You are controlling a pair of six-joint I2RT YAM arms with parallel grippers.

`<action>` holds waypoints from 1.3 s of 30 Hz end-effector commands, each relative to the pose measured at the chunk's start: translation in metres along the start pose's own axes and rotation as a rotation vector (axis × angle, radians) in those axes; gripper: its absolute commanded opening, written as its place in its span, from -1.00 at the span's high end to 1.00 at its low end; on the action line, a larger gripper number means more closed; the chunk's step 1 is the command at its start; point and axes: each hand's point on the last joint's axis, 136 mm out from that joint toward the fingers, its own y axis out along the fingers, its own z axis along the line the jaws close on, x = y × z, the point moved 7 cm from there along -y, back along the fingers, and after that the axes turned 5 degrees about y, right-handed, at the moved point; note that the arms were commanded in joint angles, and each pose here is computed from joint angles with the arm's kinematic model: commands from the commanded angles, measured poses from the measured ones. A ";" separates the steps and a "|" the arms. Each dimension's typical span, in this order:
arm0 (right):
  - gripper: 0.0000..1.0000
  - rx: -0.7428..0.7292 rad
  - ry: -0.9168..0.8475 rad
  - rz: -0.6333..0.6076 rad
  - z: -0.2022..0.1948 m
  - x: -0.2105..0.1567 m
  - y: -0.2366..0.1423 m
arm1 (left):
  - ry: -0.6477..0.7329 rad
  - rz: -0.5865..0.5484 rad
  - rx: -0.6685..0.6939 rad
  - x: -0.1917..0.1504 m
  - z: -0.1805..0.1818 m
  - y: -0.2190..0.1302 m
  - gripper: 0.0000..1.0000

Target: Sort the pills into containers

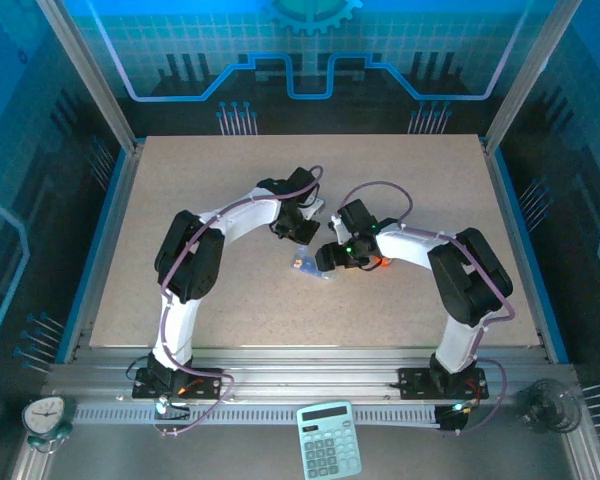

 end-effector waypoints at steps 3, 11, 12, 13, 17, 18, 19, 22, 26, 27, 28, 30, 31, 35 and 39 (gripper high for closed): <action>-0.50 -0.012 0.034 0.043 -0.011 -0.008 0.017 | 0.018 -0.009 -0.042 -0.009 -0.014 -0.027 1.00; -0.50 -0.013 0.041 0.045 -0.014 -0.010 0.018 | 0.020 0.020 -0.052 -0.022 -0.021 -0.028 1.00; -0.50 -0.015 0.041 0.047 -0.014 -0.010 0.018 | 0.019 0.025 -0.052 -0.023 -0.021 -0.027 1.00; -0.49 -0.015 0.042 0.046 -0.014 -0.010 0.018 | 0.018 0.031 -0.054 -0.025 -0.021 -0.027 1.00; -0.49 -0.011 0.045 0.044 -0.014 -0.010 0.018 | 0.016 0.048 -0.063 -0.031 -0.023 -0.026 1.00; -0.49 -0.011 0.046 0.043 -0.014 -0.009 0.017 | 0.016 0.052 -0.065 -0.032 -0.024 -0.026 1.00; -0.49 -0.012 0.048 0.044 -0.015 -0.010 0.018 | 0.015 0.055 -0.065 -0.034 -0.024 -0.026 1.00; -0.49 -0.010 0.048 0.042 -0.014 -0.009 0.017 | 0.010 0.063 -0.064 -0.037 -0.025 -0.025 1.00; -0.49 -0.012 0.052 0.042 -0.015 -0.009 0.017 | -0.007 0.079 -0.055 -0.044 -0.024 -0.024 1.00; -0.48 -0.013 0.052 0.042 -0.015 -0.009 0.017 | -0.013 0.085 -0.053 -0.046 -0.024 -0.024 1.00; -0.48 -0.012 0.053 0.044 -0.015 -0.009 0.017 | -0.019 0.089 -0.053 -0.048 -0.024 -0.024 1.00; -0.48 -0.012 0.055 0.042 -0.016 -0.009 0.017 | -0.028 0.098 -0.049 -0.053 -0.024 -0.024 1.00; -0.48 -0.012 0.057 0.043 -0.016 -0.009 0.018 | -0.029 0.100 -0.049 -0.054 -0.024 -0.024 1.00; -0.48 -0.010 0.058 0.044 -0.017 -0.009 0.018 | -0.032 0.113 -0.046 -0.059 -0.025 -0.022 1.00; -0.48 -0.010 0.060 0.046 -0.017 -0.010 0.019 | -0.032 0.123 -0.046 -0.061 -0.025 -0.019 1.00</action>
